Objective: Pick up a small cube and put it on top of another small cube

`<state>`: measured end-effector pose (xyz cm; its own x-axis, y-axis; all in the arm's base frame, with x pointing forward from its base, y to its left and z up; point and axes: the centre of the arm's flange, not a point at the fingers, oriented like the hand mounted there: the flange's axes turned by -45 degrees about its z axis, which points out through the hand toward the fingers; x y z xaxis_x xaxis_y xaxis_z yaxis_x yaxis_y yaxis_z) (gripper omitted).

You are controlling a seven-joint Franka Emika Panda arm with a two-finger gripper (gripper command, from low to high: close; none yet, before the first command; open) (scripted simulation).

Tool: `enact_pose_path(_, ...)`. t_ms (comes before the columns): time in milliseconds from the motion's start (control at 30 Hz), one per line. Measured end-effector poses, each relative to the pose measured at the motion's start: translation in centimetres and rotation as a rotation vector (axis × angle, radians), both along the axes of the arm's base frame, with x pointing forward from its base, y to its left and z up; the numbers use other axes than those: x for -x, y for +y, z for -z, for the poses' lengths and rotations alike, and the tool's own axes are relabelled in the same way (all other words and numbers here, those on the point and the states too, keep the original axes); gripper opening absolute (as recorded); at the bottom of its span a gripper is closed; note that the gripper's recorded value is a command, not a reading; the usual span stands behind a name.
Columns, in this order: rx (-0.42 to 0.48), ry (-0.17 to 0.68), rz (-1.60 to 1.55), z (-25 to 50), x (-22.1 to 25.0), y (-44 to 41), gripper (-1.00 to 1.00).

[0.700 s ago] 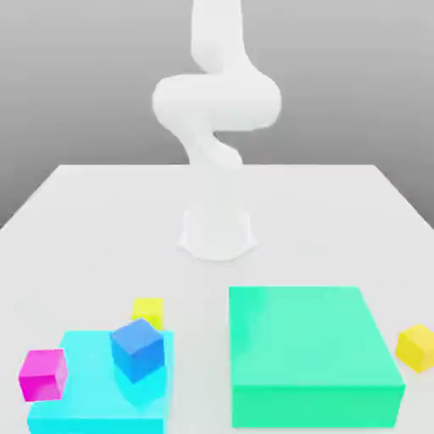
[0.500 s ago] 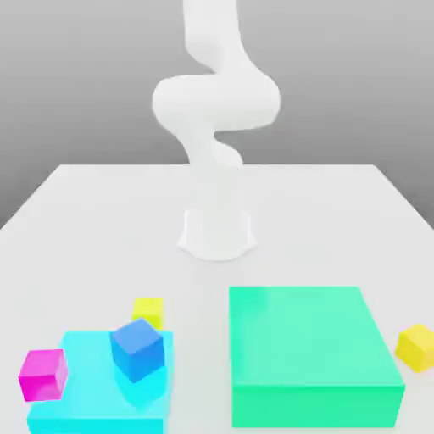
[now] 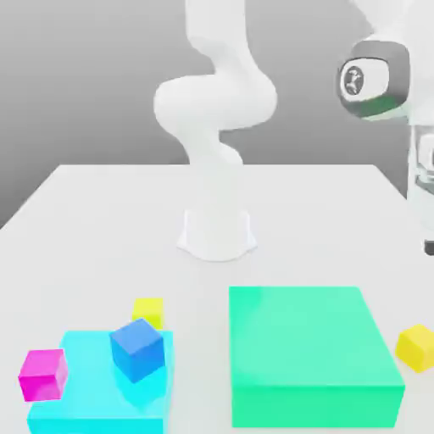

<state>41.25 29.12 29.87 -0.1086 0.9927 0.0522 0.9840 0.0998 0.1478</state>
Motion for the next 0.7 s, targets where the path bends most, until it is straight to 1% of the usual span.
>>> enact_pose_path(167,0.083,0.107,-0.325,9.2,4.6,3.2,0.0)
enact_pose_path(333,0.093,0.127,-0.385,16.0,5.6,3.7,0.0)
enact_pose_path(367,0.094,0.127,-0.386,16.8,5.7,3.7,-1.0)
enact_pose_path(567,0.095,0.129,-0.386,17.2,5.7,3.7,-1.0)
enact_pose_path(700,0.095,0.129,-0.386,13.6,5.6,3.8,-1.0)
